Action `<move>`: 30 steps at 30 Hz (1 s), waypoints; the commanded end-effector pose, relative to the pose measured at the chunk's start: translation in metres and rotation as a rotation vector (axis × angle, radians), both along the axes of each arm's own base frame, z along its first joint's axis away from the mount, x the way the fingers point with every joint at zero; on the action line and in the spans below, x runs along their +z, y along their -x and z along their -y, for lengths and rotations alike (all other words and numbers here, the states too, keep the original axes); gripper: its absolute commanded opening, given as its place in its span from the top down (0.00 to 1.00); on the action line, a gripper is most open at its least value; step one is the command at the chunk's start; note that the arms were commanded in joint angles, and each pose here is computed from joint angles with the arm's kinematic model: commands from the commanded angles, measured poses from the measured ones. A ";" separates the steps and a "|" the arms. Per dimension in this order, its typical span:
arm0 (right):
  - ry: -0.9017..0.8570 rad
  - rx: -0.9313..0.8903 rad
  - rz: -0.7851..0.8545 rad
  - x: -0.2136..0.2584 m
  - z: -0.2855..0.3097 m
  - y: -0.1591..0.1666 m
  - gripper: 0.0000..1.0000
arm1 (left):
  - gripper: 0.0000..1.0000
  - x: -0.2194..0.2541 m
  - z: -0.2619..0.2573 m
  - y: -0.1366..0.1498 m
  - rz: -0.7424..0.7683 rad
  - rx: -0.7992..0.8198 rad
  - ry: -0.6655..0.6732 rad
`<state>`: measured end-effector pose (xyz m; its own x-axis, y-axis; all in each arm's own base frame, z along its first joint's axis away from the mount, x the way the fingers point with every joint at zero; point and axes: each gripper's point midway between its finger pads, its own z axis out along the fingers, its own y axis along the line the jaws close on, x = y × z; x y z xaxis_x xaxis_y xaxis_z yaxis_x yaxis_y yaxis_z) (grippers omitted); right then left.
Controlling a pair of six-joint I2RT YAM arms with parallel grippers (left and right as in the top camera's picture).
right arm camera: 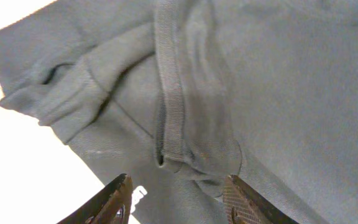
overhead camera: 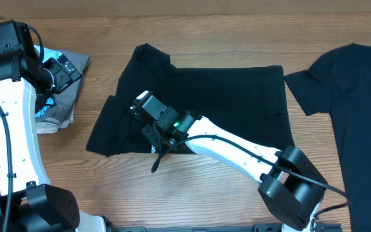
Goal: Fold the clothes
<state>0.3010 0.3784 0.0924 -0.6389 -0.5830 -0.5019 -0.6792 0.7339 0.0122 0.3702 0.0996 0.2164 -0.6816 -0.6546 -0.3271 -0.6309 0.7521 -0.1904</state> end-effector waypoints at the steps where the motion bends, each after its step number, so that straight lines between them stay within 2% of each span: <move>1: 0.028 0.112 0.008 -0.004 -0.008 0.013 0.49 | 0.00 0.009 0.001 -0.001 0.024 -0.014 -0.005; 5: 0.085 0.148 0.027 -0.028 -0.008 0.013 0.48 | 0.00 0.009 0.001 -0.001 0.024 -0.014 -0.005; 11: 0.135 0.167 0.046 -0.062 -0.011 0.004 0.43 | 0.00 0.009 0.001 -0.001 0.024 -0.014 -0.005; 19: 0.171 0.131 0.093 -0.064 -0.005 -0.007 0.44 | 0.00 0.009 0.001 -0.001 0.024 -0.014 -0.005; 22: 0.169 0.127 0.093 -0.064 -0.005 -0.008 0.51 | 0.00 0.009 0.001 -0.001 0.024 -0.014 -0.005; 25: 0.168 0.127 0.094 -0.064 -0.005 -0.008 0.64 | 0.00 0.009 0.001 -0.001 0.024 -0.014 -0.005; 29: 0.165 0.127 0.096 -0.064 -0.006 -0.008 0.93 | 0.00 0.009 0.001 -0.001 0.024 -0.014 -0.005; 30: 0.163 0.125 0.098 -0.063 -0.006 -0.009 0.96 | 0.00 0.009 0.001 -0.001 0.024 -0.014 -0.005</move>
